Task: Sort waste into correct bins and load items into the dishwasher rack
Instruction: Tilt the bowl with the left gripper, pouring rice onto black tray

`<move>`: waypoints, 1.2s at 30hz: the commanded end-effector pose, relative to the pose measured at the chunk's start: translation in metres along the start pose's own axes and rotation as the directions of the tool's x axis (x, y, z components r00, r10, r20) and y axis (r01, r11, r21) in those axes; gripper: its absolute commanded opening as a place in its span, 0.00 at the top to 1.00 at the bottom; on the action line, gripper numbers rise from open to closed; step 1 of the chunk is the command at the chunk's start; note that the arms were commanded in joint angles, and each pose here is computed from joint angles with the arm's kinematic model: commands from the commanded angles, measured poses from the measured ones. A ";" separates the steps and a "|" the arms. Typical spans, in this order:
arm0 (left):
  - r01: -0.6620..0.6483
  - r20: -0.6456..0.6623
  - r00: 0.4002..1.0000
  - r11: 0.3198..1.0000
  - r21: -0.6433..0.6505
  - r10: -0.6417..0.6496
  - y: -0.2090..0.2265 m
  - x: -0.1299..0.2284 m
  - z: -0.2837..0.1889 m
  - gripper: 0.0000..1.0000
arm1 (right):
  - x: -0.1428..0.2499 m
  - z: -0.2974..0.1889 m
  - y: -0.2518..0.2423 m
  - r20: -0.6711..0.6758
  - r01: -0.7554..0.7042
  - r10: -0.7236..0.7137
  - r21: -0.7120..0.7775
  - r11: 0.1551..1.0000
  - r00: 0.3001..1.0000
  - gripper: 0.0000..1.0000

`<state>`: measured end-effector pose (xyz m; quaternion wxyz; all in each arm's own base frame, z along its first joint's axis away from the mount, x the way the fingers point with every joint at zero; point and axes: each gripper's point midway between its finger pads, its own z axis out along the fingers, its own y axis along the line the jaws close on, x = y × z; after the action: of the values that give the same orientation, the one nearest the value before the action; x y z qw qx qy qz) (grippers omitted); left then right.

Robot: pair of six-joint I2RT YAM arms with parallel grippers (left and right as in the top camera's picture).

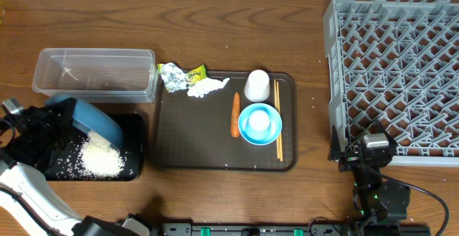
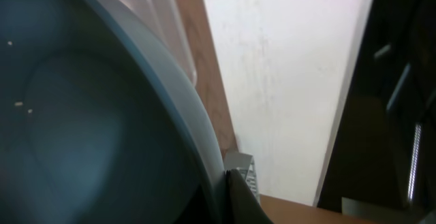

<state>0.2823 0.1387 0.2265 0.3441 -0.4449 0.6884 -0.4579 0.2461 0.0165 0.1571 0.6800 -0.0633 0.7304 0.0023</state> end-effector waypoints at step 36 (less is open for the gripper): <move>0.043 -0.087 0.996 0.982 0.186 -0.027 -0.031 0.012 -0.013 0.94 | 0.000 0.000 -0.003 0.001 0.013 -0.013 0.012 1.000 1.000 0.01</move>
<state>0.2773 0.1308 0.2462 0.3420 -0.4233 0.6552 -0.5240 0.2461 0.0165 0.1569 0.6799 -0.0633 0.7306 0.0023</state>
